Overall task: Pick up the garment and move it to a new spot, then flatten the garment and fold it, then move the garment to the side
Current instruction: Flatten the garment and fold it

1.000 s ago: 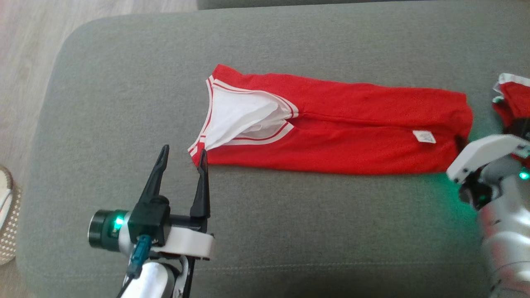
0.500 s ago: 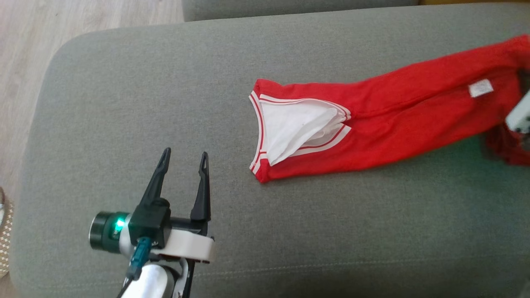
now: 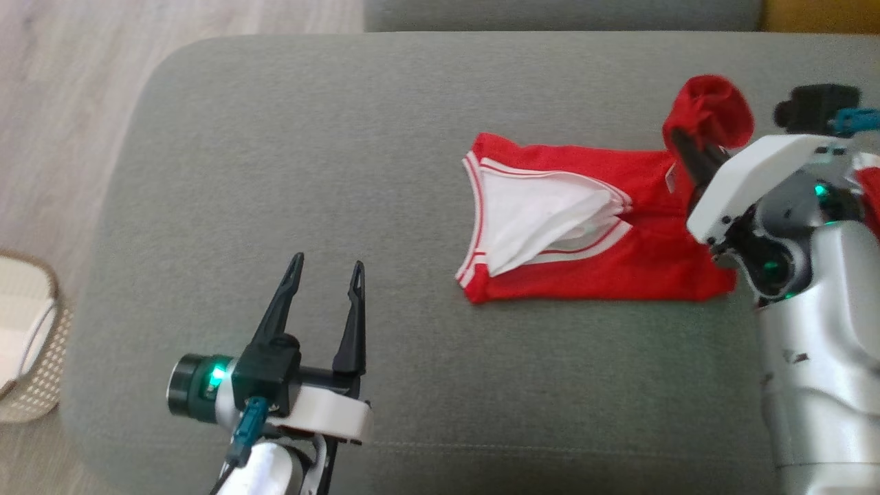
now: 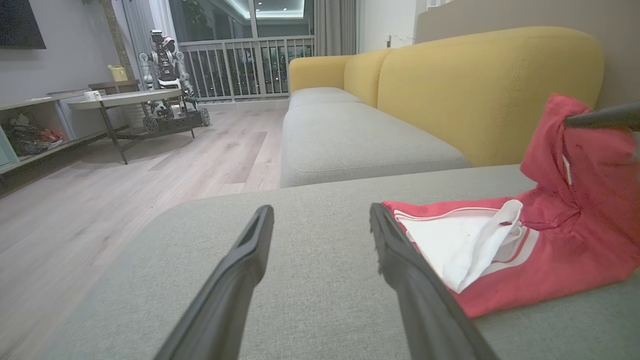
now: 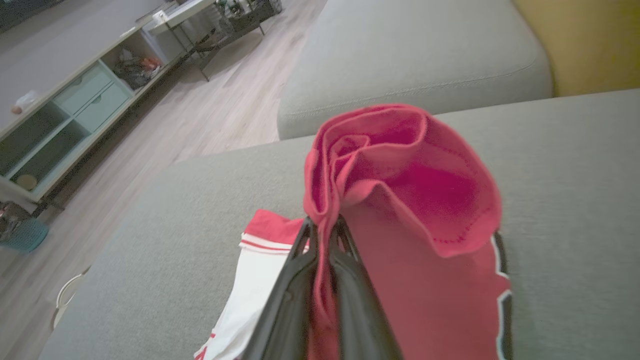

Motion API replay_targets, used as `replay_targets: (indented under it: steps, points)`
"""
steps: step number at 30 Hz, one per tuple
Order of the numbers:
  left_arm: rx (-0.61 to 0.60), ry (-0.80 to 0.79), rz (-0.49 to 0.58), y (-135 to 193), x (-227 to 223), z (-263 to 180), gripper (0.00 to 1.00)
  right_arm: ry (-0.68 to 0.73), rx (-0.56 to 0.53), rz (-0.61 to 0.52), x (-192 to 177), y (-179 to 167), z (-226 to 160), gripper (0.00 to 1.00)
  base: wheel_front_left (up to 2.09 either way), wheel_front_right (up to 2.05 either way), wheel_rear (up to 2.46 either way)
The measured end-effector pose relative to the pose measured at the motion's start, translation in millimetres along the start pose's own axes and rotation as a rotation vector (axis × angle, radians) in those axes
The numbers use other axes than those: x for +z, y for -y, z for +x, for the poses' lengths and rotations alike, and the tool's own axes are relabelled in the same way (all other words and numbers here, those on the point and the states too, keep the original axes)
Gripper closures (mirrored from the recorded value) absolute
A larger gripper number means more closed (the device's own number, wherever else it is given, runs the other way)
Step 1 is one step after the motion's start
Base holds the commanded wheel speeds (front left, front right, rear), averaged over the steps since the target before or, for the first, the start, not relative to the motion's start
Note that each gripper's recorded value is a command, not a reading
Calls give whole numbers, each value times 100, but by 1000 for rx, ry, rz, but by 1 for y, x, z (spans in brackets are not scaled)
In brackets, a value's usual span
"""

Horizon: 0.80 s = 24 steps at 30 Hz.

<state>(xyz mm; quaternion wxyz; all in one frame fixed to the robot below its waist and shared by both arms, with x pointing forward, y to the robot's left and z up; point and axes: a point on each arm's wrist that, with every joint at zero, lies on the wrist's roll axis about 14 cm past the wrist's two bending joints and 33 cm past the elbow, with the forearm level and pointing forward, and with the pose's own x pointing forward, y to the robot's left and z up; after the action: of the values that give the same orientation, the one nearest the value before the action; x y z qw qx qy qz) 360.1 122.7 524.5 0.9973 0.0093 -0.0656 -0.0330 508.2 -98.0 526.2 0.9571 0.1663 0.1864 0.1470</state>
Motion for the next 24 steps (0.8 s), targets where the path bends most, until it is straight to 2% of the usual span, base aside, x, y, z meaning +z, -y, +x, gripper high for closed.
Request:
replay_targets:
  steps: [7,13,18,19,20,21,22,24]
  points:
    - [67,-8,11,-19,0,-12,0,-178,133,-1,-60,-51,27,100,0,0,0]
    - [109,-25,7,-28,-3,-19,0,-210,230,-20,-72,-93,46,100,0,0,0]
    - [127,-38,5,-33,-6,-21,0,-261,256,-45,-87,-107,58,100,0,0,0]
    - [132,-40,4,-34,-7,-21,0,-274,256,-50,-92,-108,60,90,0,0,0]
    - [136,-44,3,-35,-8,-21,0,-293,256,-58,-97,-108,61,60,0,0,0]
    - [139,-48,3,-35,-9,-21,0,-309,257,-64,-103,-108,61,14,0,0,0]
    - [142,-52,4,-36,-10,-21,0,-319,259,-69,-106,-109,61,0,0,0,0]
    - [145,-56,3,-37,-12,-21,0,-316,267,-75,-109,-111,61,0,0,0,0]
